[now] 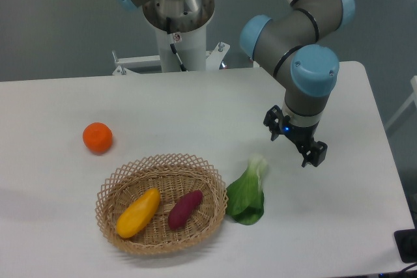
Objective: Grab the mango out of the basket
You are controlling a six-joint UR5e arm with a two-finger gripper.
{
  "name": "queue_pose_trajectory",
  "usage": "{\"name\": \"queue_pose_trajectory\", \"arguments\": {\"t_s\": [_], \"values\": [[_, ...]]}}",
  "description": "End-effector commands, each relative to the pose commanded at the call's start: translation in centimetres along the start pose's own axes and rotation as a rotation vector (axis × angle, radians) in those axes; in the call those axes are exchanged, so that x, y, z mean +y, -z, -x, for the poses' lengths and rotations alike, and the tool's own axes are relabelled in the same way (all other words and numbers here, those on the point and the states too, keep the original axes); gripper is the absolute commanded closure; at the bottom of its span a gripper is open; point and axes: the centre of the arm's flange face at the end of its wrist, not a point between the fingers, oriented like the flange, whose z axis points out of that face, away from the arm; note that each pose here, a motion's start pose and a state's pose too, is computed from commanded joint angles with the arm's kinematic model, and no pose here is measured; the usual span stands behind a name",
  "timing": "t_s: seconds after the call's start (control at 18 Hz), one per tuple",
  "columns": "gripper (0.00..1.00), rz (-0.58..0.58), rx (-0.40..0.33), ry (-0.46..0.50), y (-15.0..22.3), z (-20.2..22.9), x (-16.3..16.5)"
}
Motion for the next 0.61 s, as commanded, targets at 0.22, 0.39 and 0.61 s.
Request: {"name": "queue_pose_trajectory", "arguments": {"t_s": [0.22,0.39,0.61], "values": [[0.00,0.000,0.002,0.000,0.01,-0.07,0.01],[0.00,0.002,0.004,0.006,0.04,-0.10,-0.07],[0.00,-0.007,0.019,0.061,-0.20,-0.51,-0.33]]}}
